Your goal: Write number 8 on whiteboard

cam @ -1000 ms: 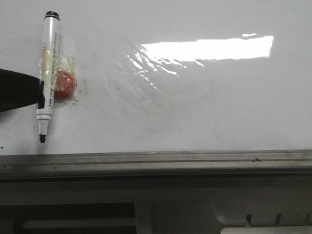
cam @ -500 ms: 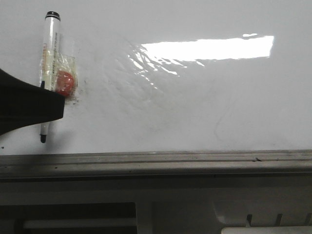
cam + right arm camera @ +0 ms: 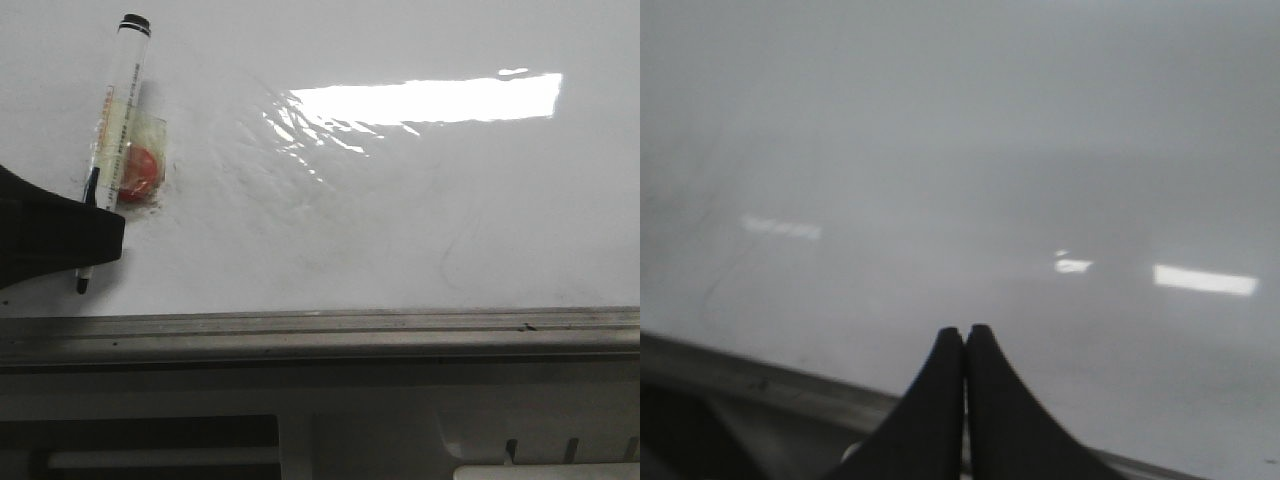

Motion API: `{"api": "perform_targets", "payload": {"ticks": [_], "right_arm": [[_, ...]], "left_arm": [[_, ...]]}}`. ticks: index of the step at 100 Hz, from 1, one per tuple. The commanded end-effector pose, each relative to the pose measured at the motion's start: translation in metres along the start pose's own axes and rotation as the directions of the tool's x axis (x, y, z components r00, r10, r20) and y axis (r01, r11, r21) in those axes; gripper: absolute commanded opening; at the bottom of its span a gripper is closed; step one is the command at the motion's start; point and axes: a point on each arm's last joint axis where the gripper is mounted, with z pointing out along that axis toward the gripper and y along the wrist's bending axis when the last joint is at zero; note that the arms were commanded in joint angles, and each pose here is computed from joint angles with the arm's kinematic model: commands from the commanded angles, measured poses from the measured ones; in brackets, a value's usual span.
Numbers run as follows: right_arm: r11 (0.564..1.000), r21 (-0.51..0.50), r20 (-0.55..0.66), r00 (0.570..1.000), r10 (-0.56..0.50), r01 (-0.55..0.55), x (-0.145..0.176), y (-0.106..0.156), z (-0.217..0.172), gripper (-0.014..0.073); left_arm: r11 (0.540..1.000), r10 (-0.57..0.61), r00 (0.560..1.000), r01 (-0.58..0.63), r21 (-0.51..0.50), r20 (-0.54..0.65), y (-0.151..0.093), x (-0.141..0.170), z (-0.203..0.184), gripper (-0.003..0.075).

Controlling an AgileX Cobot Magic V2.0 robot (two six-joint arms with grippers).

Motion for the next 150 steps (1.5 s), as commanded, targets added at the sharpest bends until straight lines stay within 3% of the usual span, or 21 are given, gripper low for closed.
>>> {"api": "perform_targets", "payload": {"ticks": [1, 13, 20, 37, 42, 47, 56, 72, 109, 116, 133, 142, 150], "right_arm": [[0.994, -0.098, 0.032, 0.998, -0.053, 0.056, -0.019, 0.009, 0.006, -0.0063], [0.969, -0.227, -0.069, 0.990, -0.121, 0.102, -0.023, 0.024, 0.020, -0.0057], [0.940, -0.316, -0.119, 0.977, -0.176, 0.130, -0.028, 0.038, 0.027, 0.0001], [0.850, -0.507, -0.139, 0.959, -0.246, 0.144, -0.054, 0.080, 0.041, 0.0391], [0.818, -0.554, -0.129, 0.956, -0.265, 0.153, -0.064, 0.094, 0.043, 0.0457], [0.790, -0.591, -0.102, 0.956, -0.277, 0.165, -0.075, 0.107, 0.044, 0.0470], [0.761, -0.625, -0.072, 0.959, -0.275, 0.172, -0.089, 0.125, 0.049, 0.0470], [0.756, -0.632, -0.044, 0.966, -0.254, 0.170, -0.110, 0.142, 0.060, 0.0469], [0.762, -0.627, -0.050, 0.967, -0.250, 0.165, -0.111, 0.157, 0.080, 0.0451], [0.762, -0.626, -0.062, 0.965, -0.257, 0.162, -0.108, 0.159, 0.084, 0.0354], [0.767, -0.626, -0.080, 0.967, -0.242, 0.140, -0.107, 0.160, 0.085, -0.0071], [0.767, -0.626, -0.081, 0.967, -0.241, 0.139, -0.107, 0.160, 0.085, -0.0064], [0.767, -0.626, -0.080, 0.966, -0.246, 0.143, -0.107, 0.160, 0.085, -0.0064]], "left_arm": [[0.999, 0.027, 0.996, -0.030, 0.033, 0.086, -0.006, -0.014, 0.001, -0.0020], [0.988, 0.131, 0.987, -0.137, 0.071, 0.091, -0.010, -0.014, -0.001, -0.0020], [0.970, 0.213, 0.971, -0.224, 0.100, 0.105, -0.014, -0.015, -0.003, -0.0020], [0.885, 0.417, 0.899, -0.435, 0.167, 0.136, -0.022, -0.013, -0.006, -0.0020], [0.864, 0.451, 0.881, -0.471, 0.177, 0.145, -0.024, -0.014, -0.006, -0.0020], [0.829, 0.502, 0.850, -0.526, 0.191, 0.161, -0.026, -0.015, -0.006, -0.0020], [0.753, 0.586, 0.784, -0.621, 0.220, 0.207, -0.032, -0.017, -0.007, -0.0020], [0.698, 0.618, 0.738, -0.673, 0.244, 0.270, -0.038, -0.018, -0.009, -0.0020], [0.691, 0.608, 0.733, -0.678, 0.252, 0.305, -0.040, -0.020, -0.010, -0.0020], [0.691, 0.608, 0.733, -0.678, 0.252, 0.306, -0.040, -0.020, -0.010, -0.0020], [0.692, 0.602, 0.734, -0.676, 0.254, 0.315, -0.041, -0.020, -0.011, -0.0004], [0.691, 0.599, 0.733, -0.676, 0.255, 0.321, -0.041, -0.021, -0.011, 0.0096], [0.691, 0.599, 0.733, -0.676, 0.255, 0.321, -0.041, -0.021, -0.011, 0.0251]]}}
